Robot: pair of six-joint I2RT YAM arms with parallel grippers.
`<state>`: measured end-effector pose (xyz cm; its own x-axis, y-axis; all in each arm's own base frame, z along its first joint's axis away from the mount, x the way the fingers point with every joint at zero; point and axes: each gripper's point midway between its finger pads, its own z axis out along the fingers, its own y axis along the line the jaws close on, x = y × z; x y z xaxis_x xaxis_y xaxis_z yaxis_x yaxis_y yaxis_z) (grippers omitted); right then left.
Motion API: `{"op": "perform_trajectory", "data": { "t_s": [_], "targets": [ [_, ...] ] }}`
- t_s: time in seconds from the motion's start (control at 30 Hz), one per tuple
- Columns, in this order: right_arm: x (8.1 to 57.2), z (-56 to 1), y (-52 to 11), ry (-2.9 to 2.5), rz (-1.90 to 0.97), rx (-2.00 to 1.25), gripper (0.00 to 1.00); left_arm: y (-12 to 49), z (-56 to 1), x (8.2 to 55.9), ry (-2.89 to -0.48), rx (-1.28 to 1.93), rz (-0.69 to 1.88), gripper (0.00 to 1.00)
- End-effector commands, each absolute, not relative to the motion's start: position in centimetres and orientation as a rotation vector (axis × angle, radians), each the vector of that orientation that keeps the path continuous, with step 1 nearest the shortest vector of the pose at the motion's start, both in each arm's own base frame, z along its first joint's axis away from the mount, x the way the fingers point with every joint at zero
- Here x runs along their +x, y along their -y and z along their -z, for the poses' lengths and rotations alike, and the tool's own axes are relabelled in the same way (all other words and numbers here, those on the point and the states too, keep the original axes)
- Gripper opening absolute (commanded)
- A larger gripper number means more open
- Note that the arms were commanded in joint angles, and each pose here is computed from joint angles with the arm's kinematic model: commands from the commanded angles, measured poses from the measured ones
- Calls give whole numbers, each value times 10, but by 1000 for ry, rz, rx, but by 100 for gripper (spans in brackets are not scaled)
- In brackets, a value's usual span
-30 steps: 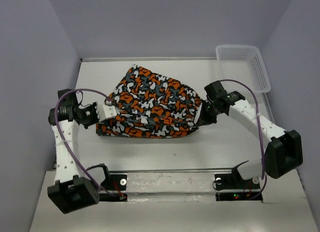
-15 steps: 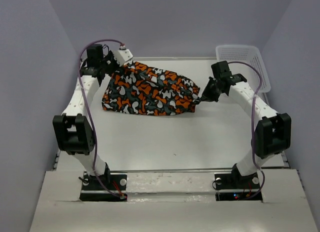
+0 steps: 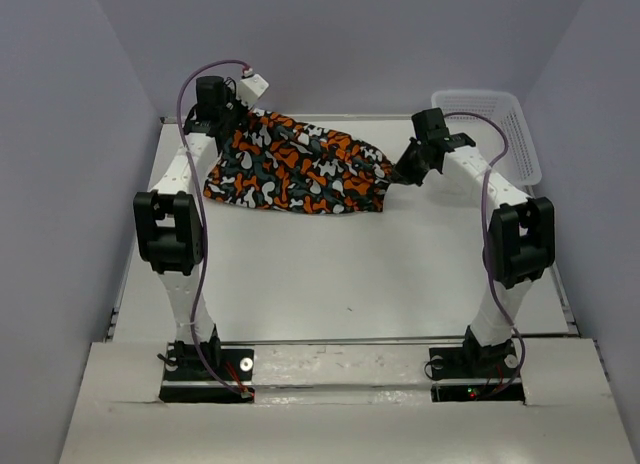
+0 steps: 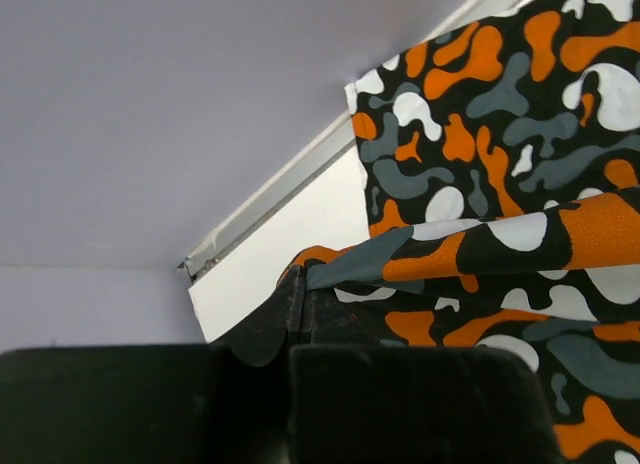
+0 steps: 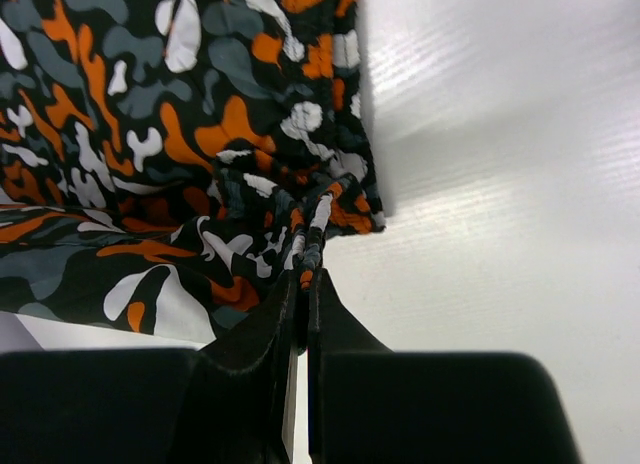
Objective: Fold and stack the shorts
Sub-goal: Fold the shorts at the center of the board, then move the shorts from the center of the board.
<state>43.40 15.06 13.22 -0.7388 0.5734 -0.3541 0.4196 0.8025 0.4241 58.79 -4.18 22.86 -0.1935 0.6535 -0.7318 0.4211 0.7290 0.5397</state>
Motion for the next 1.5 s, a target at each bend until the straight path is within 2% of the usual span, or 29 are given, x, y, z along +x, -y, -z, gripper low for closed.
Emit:
{"op": "perform_trajectory", "data": {
  "t_s": [0.0, 0.1, 0.2, 0.27, 0.37, 0.43, 0.53, 0.6, 0.73, 0.77, 0.8, 0.83, 0.93, 0.97, 1.07, 1.13, 1.33, 1.47],
  "targets": [
    [462, -155, -134, -2419, -393, 775, 1, 19, -286, 616, -1682, 643, -419, 0],
    [474, -150, -131, -2410, -383, 809, 1, 24, -284, 631, -1665, 607, -432, 0],
    [482, -147, -124, -2386, -364, 860, 9, 30, -276, 644, -1663, 604, -419, 0],
    [491, -142, -121, -2376, -357, 881, 25, 38, -266, 649, -1661, 606, -406, 0],
    [512, -143, -124, -2341, -376, 874, 28, 47, -249, 656, -1668, 607, -385, 0],
    [527, -146, -129, -2311, -406, 849, 43, 49, -243, 660, -1671, 567, -407, 0],
    [564, -156, -137, -2252, -445, 764, 53, 46, -224, 669, -1710, 488, -423, 4],
    [596, -196, -145, -2163, -487, 647, 57, 42, -217, 675, -1726, 435, -439, 7],
    [608, -199, -140, -2147, -420, 548, 61, 43, -191, 681, -1762, 417, -441, 42],
    [607, -197, -135, -2149, -387, 535, 61, 46, -182, 683, -1772, 427, -434, 63],
    [603, -186, -133, -2174, -367, 538, 61, 48, -179, 684, -1774, 432, -429, 92],
    [600, -186, -131, -2178, -352, 534, 63, 50, -175, 686, -1780, 431, -432, 99],
    [583, -169, -132, -2232, -313, 520, 64, 36, -179, 684, -1820, 363, -493, 99],
    [573, -179, -140, -2231, -295, 480, 64, 32, -202, 684, -1802, 318, -487, 99],
    [538, -165, -163, -2297, -241, 402, 69, 26, -228, 665, -1867, 321, -379, 99],
    [523, -146, -167, -2351, -243, 423, 72, 34, -222, 646, -1930, 414, -246, 99],
    [501, -76, -158, -2487, -151, 559, 79, 52, -117, 573, -2288, 615, -34, 99],
    [498, -57, -165, -2558, -164, 528, 79, 35, -72, 557, -2415, 585, -44, 99]
  ]
}}
